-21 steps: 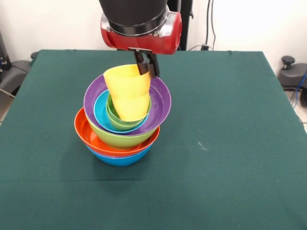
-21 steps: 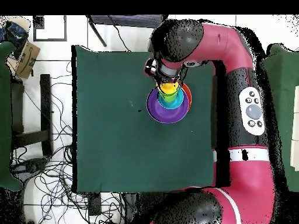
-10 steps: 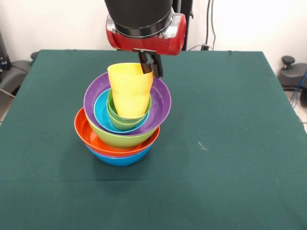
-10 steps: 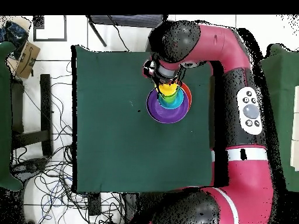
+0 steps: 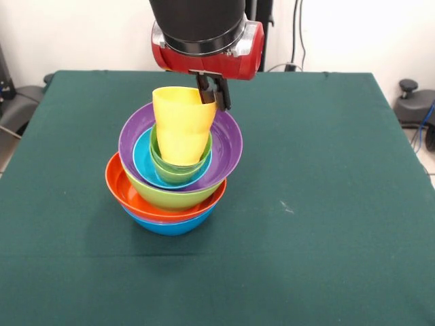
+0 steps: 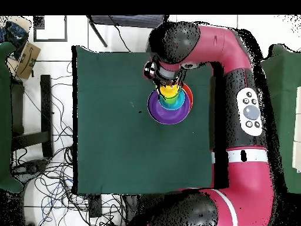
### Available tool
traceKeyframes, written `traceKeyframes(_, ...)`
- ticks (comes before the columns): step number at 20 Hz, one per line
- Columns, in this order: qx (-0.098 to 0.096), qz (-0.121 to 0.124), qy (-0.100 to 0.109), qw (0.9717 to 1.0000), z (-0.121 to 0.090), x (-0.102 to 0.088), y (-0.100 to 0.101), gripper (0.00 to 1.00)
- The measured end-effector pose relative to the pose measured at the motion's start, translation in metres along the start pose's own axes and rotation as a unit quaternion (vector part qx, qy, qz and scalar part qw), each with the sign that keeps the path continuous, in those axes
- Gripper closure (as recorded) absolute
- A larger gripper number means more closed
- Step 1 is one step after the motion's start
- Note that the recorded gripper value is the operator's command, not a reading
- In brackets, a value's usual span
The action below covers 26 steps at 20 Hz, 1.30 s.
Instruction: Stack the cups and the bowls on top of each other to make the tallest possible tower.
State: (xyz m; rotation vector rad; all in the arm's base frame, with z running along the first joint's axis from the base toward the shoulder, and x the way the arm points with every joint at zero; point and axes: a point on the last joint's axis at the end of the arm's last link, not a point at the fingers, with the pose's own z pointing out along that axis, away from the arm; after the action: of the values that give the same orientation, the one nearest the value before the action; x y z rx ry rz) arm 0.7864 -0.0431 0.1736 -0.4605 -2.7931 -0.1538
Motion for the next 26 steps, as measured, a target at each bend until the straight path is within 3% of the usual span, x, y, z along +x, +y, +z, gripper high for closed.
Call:
traceKeyframes(7,0.006,0.002,0.002,1.0000,0.003,0.001,-0.001,1.00)
traceKeyframes(11,0.003,0.004,0.013,0.9999,0.004,0.001,0.000,1.00)
traceKeyframes(18,-0.004,0.008,0.063,0.9980,0.024,0.001,0.002,1.00)
traceKeyframes(26,0.000,0.010,0.121,0.9927,0.048,0.005,-0.002,1.00)
